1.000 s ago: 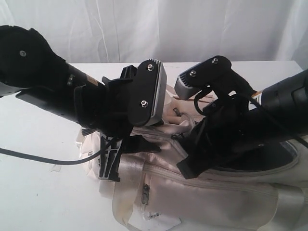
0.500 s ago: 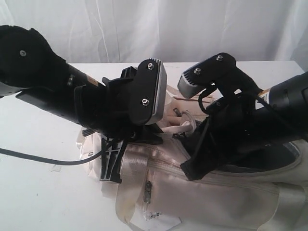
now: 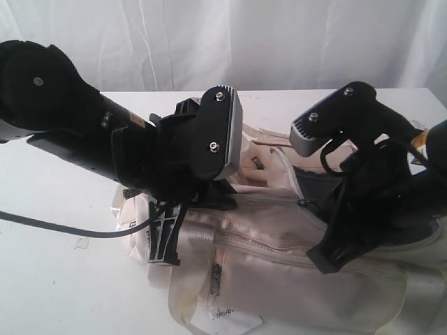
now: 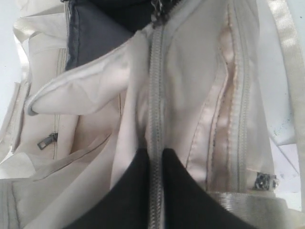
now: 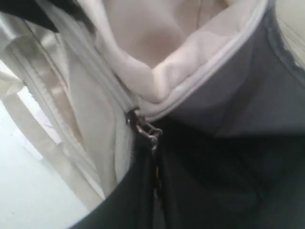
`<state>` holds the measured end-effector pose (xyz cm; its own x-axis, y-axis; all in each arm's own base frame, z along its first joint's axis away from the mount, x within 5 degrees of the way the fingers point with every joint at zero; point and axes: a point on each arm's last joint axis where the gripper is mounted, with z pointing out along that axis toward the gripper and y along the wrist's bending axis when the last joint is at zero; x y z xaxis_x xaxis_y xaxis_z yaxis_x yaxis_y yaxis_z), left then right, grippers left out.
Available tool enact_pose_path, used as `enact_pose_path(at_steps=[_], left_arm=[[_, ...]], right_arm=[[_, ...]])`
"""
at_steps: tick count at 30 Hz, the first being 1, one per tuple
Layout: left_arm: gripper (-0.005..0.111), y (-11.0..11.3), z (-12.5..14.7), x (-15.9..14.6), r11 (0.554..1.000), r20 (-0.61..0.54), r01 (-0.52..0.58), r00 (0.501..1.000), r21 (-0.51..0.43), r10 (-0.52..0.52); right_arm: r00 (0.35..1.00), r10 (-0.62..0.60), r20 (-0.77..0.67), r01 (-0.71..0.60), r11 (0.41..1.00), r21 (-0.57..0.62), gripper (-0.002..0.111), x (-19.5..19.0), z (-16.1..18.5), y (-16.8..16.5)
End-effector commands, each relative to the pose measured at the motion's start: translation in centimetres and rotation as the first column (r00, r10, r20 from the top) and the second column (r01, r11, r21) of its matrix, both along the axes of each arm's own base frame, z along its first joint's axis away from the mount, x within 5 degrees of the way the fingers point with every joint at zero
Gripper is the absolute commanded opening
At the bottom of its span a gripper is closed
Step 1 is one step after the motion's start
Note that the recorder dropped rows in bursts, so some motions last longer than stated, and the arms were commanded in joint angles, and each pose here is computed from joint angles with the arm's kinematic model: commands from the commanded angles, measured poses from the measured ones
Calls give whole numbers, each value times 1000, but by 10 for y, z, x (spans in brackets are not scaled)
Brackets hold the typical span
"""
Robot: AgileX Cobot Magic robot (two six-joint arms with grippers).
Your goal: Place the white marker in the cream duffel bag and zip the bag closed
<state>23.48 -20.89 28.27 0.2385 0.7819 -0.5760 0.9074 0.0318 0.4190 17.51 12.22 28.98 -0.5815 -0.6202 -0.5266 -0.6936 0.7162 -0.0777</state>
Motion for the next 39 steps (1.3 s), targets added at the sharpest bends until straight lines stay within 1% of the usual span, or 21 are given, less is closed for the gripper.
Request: enact_pose_path(at_steps=[1, 3, 7, 9, 13, 18, 20, 22, 24, 27, 31, 34, 37, 39], left_arm=[[0, 3, -2, -1, 999, 3, 8, 1000, 32, -8], [0, 3, -2, -1, 1000, -3, 0, 1000, 30, 0], [0, 4, -3, -1, 999, -8, -3, 1000, 38, 3], [0, 4, -3, -1, 999, -13, -2, 1000, 39, 2], [0, 5, -4, -2, 999, -17, 6, 1000, 51, -6], [0, 5, -4, -2, 998, -17, 10, 1000, 58, -9], [0, 5, -5, -2, 998, -11, 12, 1000, 67, -11], [0, 6, -5, -2, 997, -14, 12, 1000, 75, -11], [0, 6, -6, -3, 997, -23, 18, 1000, 81, -16], [0, 7, -7, -5, 995, -48, 34, 998, 93, -29], [1, 5, -2, -9, 998, -81, 33, 996, 55, -29], [9, 4, 9, -10, 999, -67, 29, 997, 19, -28], [15, 5, 20, -12, 999, -51, 38, 998, 5, -37], [19, 6, 23, -16, 999, -67, 51, 996, 4, -51]], right_arm=[[996, -64, 68, 73, 988, -137, 0, -1, 7, -19], [988, -94, 124, 118, 971, -206, 0, 1, 10, -28], [968, -140, 209, 206, 919, -337, 0, 4, 15, -44], [955, -159, 250, 248, 892, -378, 0, 6, 18, -50], [931, -185, 313, 307, 862, -403, 0, 6, 24, -58], [901, -201, 385, 382, 789, -482, 0, 7, 31, -71], [889, -219, 403, 413, 766, -493, 0, 9, 33, -78], [879, -245, 409, 437, 755, -488, 0, 11, 33, -84], [870, -271, 412, 457, 756, -469, 0, 14, 33, -89], [862, -288, 418, 467, 773, -430, 0, 17, 33, -92], [866, -286, 410, 441, 824, -357, 0, 22, 31, -86], [888, -264, 377, 406, 836, -370, 0, 28, 24, -83], [894, -262, 363, 400, 832, -386, 0, 38, 16, -83], [898, -259, 357, 392, 839, -377, 0, 40, 14, -81]])
